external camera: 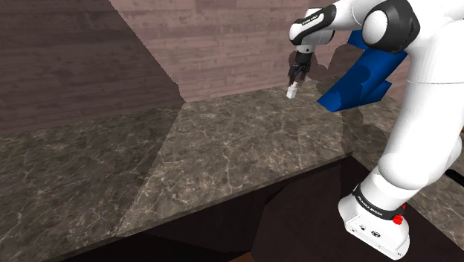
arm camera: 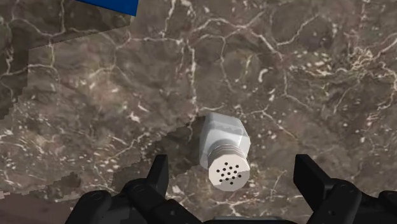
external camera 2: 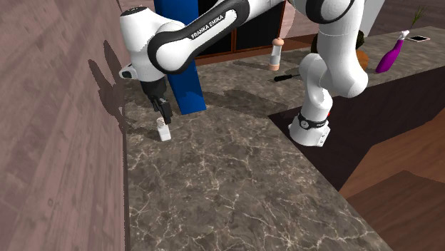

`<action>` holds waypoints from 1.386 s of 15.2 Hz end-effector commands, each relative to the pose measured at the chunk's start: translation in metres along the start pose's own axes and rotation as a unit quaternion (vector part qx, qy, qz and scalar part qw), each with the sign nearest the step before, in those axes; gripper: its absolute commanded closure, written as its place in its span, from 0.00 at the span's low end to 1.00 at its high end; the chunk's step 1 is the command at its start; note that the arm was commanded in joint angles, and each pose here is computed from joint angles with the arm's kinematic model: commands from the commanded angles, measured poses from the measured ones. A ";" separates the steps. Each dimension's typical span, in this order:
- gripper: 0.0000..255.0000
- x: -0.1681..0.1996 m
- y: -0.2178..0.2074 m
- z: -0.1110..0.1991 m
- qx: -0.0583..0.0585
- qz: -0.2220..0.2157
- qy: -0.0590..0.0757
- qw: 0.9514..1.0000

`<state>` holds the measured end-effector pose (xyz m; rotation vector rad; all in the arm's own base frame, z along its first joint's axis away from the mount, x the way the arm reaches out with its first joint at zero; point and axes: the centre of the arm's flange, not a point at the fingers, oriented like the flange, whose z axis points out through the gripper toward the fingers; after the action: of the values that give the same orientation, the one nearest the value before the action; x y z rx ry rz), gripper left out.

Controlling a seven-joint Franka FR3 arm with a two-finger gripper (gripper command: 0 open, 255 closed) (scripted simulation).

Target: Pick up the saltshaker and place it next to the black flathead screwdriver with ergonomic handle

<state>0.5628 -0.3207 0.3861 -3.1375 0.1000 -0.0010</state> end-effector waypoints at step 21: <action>1.00 0.001 0.000 0.014 0.000 0.000 0.000 1.000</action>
<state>0.5639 -0.3205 0.3693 -3.1378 0.0999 -0.0019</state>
